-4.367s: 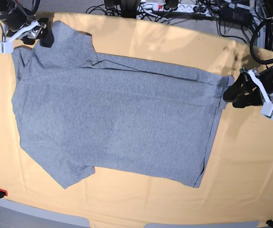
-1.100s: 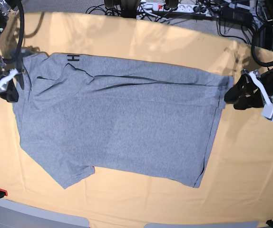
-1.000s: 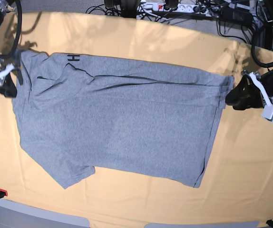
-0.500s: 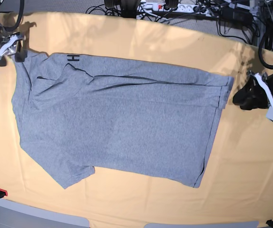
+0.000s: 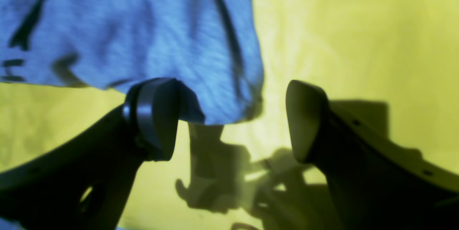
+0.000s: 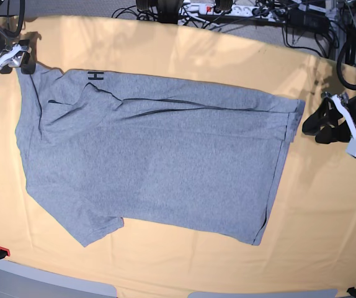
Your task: Layout the t-shirt on the table in an organized manner, then fold the t-shirt properly
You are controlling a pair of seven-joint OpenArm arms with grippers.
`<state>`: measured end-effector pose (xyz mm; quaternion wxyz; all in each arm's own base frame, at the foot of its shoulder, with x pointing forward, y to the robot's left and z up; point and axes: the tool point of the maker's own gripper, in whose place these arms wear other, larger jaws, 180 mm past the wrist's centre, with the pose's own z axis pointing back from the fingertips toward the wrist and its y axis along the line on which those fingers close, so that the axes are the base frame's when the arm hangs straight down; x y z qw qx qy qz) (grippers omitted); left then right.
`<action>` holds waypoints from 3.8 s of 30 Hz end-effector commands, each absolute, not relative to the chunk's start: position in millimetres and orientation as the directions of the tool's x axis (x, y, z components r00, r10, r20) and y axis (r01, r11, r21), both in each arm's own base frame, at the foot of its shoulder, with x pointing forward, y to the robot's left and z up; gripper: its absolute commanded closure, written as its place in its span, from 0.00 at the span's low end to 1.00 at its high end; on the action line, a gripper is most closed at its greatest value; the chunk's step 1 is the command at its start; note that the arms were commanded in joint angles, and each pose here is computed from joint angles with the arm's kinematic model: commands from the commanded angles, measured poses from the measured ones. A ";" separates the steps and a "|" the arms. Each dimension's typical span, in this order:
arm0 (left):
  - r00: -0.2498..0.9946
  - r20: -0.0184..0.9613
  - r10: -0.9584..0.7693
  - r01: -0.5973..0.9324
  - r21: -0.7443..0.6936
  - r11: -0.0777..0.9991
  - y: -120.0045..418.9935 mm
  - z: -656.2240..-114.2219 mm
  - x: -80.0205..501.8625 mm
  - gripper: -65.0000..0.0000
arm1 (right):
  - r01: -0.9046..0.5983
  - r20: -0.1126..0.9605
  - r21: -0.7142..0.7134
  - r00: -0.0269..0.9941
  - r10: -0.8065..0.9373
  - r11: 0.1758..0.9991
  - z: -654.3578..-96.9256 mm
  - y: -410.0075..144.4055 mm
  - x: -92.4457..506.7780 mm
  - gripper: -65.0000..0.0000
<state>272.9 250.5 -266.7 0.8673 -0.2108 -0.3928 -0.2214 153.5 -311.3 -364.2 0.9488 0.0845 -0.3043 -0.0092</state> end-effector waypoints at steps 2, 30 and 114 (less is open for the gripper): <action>0.552 0.804 -0.223 0.568 -0.166 0.806 251.1 -251.1 278.7 0.51 | -0.072 0.632 0.178 0.773 -0.058 0.981 -349.1 -309.0 165.0 0.27; 0.550 0.806 -0.219 0.570 -0.170 0.804 250.2 -250.3 278.7 0.51 | -0.058 0.593 0.206 0.802 -0.078 0.977 -361.8 -303.5 164.8 0.43; 0.778 0.627 0.043 0.237 -0.356 0.904 254.0 -357.9 231.0 0.51 | -0.092 0.594 0.106 0.804 0.011 0.990 -345.3 -330.3 172.2 1.00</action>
